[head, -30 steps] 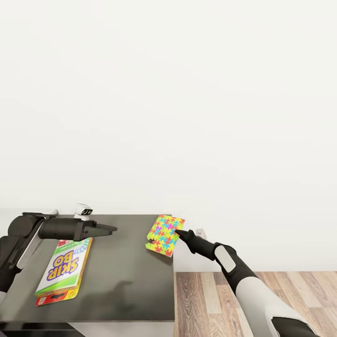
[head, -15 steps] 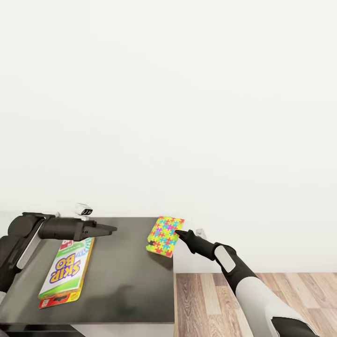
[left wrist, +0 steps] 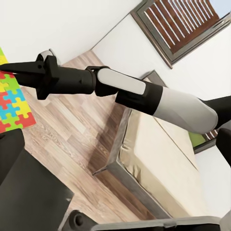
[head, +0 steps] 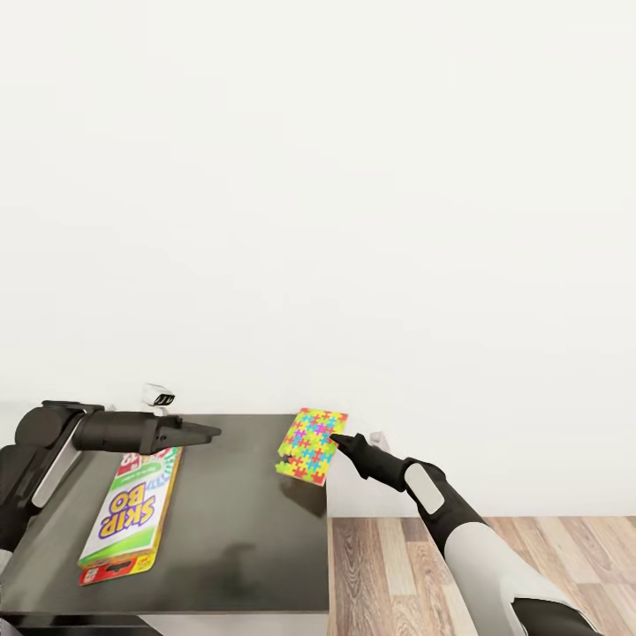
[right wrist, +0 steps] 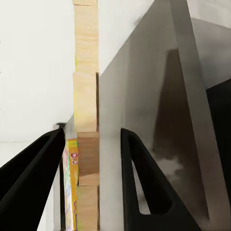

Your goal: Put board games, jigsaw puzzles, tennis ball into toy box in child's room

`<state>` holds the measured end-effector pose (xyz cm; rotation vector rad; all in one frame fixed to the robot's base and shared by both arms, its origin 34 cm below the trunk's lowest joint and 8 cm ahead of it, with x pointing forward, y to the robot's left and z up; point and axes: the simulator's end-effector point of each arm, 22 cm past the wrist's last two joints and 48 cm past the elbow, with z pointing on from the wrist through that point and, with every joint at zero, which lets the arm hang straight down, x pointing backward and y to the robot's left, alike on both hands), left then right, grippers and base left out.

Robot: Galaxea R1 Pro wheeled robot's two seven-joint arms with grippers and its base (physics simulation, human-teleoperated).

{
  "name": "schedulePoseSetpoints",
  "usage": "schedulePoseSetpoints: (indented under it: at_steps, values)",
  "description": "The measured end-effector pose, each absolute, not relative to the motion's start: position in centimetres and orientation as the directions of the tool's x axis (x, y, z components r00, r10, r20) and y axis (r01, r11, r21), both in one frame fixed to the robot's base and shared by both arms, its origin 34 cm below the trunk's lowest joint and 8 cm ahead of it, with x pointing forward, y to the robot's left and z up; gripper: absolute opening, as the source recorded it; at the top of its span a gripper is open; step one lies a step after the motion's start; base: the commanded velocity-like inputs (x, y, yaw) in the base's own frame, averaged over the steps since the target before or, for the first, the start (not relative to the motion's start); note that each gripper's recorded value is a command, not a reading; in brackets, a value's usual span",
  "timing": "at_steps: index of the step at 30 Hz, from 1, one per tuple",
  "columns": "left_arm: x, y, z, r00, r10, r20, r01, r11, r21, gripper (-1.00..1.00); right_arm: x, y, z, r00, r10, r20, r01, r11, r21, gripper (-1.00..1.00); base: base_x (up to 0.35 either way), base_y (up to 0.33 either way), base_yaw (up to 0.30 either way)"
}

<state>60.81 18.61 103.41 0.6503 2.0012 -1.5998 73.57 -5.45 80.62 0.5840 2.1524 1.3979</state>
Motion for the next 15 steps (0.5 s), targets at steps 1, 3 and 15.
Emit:
schedulePoseSetpoints:
  at_steps: [1,3,15]
  values:
    - [60.8,18.6,103.5,-0.765,0.061,-0.642,0.639,0.199,-0.743,1.00,73.6,-5.5,80.7,-0.781,0.599,-0.178,0.082,0.380,0.921,-1.00,-0.173,0.000,0.000]
    - [60.8,18.6,103.8,-0.765,0.061,-0.642,0.639,0.199,-0.743,1.00,73.5,-5.5,81.0,-0.781,0.599,-0.177,0.083,0.381,0.921,-1.00,-0.184,0.000,0.000]
    - [60.7,18.6,105.5,-0.764,0.060,-0.642,0.639,0.197,-0.743,1.00,73.5,-5.7,82.5,-0.777,0.605,-0.172,0.091,0.380,0.921,-1.00,-0.083,0.000,0.000]
